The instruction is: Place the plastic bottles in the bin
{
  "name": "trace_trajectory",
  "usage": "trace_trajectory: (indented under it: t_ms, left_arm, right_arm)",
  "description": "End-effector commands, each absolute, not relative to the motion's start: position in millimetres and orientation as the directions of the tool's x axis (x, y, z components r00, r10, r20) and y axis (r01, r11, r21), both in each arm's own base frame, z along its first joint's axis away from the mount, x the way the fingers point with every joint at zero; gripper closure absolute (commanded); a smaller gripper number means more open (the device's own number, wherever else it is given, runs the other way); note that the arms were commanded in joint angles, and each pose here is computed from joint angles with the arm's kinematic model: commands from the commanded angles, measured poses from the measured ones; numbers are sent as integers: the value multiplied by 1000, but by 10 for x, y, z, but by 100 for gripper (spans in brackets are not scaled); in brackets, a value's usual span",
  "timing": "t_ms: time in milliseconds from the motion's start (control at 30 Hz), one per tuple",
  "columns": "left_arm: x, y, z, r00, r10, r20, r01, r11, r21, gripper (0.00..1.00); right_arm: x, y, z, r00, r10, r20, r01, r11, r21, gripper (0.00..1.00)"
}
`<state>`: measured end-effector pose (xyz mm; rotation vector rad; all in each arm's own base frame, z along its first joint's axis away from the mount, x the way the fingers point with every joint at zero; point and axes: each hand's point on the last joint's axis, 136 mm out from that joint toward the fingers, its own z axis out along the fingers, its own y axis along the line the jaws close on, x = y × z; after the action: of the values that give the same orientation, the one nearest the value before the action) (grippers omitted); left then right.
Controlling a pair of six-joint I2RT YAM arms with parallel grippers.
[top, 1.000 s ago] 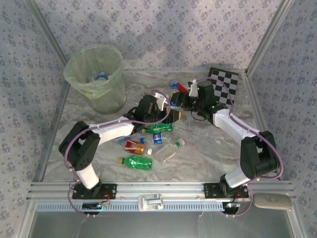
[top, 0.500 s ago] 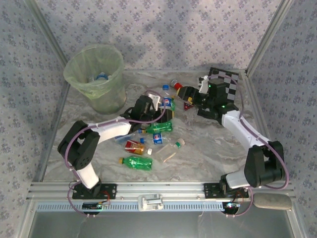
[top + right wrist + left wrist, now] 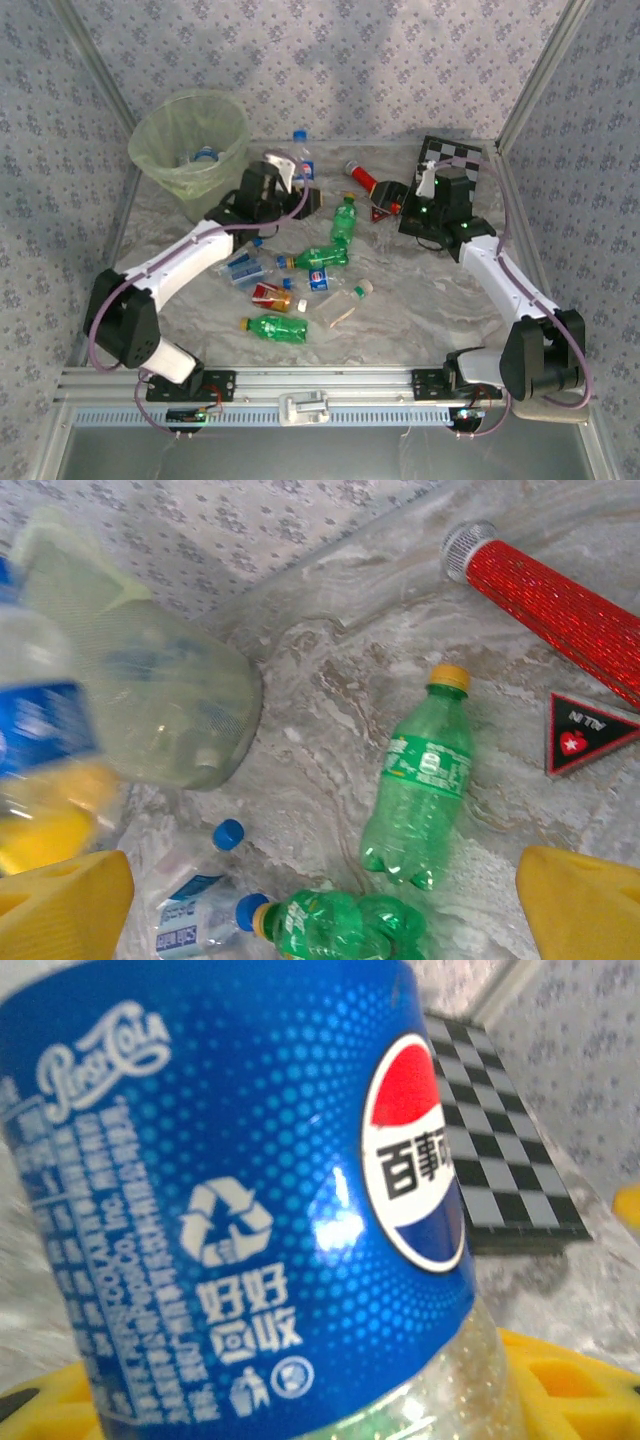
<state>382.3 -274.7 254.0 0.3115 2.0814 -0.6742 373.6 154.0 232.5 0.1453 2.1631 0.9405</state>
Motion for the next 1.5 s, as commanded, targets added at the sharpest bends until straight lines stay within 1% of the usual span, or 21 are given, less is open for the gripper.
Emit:
trace_trajectory:
  t_ms: [0,267,333,467,600,733,933,1200,1233,1300,1400,1467]
  left_arm:
    - [3898,-2337,3047,-479,27,-877,404,894,-193,47]
    - [4120,-1420,3724,-458,16,-889,195,977,-83,47]
    - [4160,-1176,3813,-454,24,-891,139,989,-44,46]
    - [4231,-752,3909,-472,3,-882,45,999,-21,46]
    - [4301,-481,3869,-504,-9,-864,-14,1000,-2,45]
    - [4395,-330,3678,-550,-39,-834,-39,999,-21,45]
    - [4502,-287,3332,-635,-53,-771,-36,999,-39,45]
    - [4607,-243,3111,-681,-63,-730,-47,998,-42,42]
    - [4615,-242,3096,-683,-64,-728,-47,998,-44,41]
    - [4619,-247,3102,-681,-69,-729,-49,998,-49,36]
    - [4618,-248,3133,-672,-77,-736,-52,997,-56,18]
    - [4609,-248,3189,-658,-86,-748,-56,996,-64,10]
  right_arm:
    - [3698,1496,2217,-708,368,-603,-169,741,650,0]
    - [3710,1531,2076,-728,364,-581,-159,735,659,0]
    - [3719,1542,2078,-729,360,-582,-165,733,660,0]
    - [3717,1532,2063,-731,357,-581,-162,737,656,0]
    - [3717,1512,2068,-730,355,-584,-159,743,650,0]
    - [3720,1491,2067,-729,356,-585,-153,748,645,0]
    - [3702,1478,2081,-728,353,-587,-154,751,642,0]
    - [3662,1426,2099,-715,357,-601,-147,764,628,0]
    - [3658,1421,2103,-713,357,-604,-148,765,626,0]
    - [3656,1406,2101,-711,358,-605,-144,768,623,0]
    - [3654,1407,2083,-715,356,-602,-143,769,624,0]
    - [3665,1408,2079,-716,358,-600,-141,767,626,0]
